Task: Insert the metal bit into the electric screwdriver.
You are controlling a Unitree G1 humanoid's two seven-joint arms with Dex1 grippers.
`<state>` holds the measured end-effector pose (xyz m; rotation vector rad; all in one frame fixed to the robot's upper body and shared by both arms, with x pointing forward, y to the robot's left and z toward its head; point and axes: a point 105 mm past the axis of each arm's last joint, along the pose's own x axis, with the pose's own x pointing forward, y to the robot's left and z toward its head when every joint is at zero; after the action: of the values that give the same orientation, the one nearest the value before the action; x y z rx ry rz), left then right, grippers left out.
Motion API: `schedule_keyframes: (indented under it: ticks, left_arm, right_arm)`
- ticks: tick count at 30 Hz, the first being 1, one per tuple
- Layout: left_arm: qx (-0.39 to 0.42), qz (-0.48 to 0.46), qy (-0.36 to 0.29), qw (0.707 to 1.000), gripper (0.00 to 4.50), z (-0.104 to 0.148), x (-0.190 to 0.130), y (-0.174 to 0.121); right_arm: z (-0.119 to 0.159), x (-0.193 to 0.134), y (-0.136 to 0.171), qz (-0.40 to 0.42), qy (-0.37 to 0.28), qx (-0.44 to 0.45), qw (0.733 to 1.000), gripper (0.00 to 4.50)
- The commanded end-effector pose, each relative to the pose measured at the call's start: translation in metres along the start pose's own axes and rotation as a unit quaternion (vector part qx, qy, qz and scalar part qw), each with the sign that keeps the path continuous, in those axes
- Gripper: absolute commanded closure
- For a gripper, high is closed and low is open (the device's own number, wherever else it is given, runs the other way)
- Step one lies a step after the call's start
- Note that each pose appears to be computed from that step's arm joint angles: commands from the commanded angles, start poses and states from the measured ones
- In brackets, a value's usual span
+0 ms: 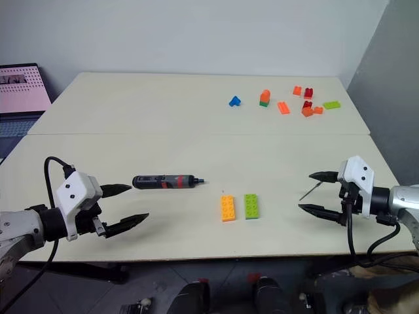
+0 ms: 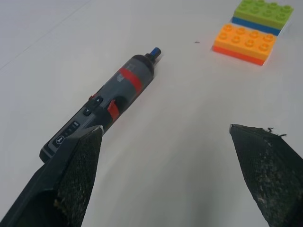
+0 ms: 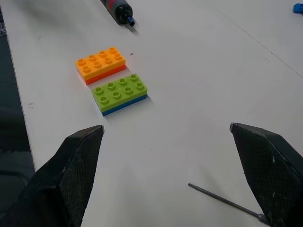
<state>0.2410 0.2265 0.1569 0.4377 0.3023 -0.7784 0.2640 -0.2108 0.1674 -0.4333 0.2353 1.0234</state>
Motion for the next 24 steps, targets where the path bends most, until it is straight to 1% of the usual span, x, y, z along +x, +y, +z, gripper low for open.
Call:
schedule_keyframes:
  ticks: [1,5,10,16,20,24]
  left_arm:
    - [0.02,0.004,-0.016,1.0,0.04,0.012,-0.006,0.001]
    - [0.023,0.009,-0.007,1.0,0.04,0.01,-0.006,0.003]
    - [0.027,-0.02,-0.031,0.999,0.04,0.016,-0.005,-0.004]
    - [0.044,-0.031,-0.023,0.998,0.04,0.014,-0.006,-0.003]
    - [0.062,-0.057,-0.036,0.996,0.04,0.021,-0.001,-0.011]
    - [0.079,-0.115,-0.047,0.989,0.04,0.029,0.008,-0.03]
  right_arm:
    - [0.009,-0.006,-0.002,-0.009,-0.006,-0.02,1.0,0.0]
    - [0.01,-0.01,-0.004,-0.013,-0.006,-0.019,1.0,0.0]
    - [0.009,-0.01,-0.002,-0.014,-0.006,-0.017,1.0,0.0]
    - [0.007,-0.012,-0.001,-0.015,-0.004,-0.015,1.0,0.0]
    - [0.008,-0.012,0.002,-0.012,-0.002,-0.016,1.0,0.0]
    - [0.013,-0.012,0.014,0.0,0.002,-0.017,1.0,0.0]
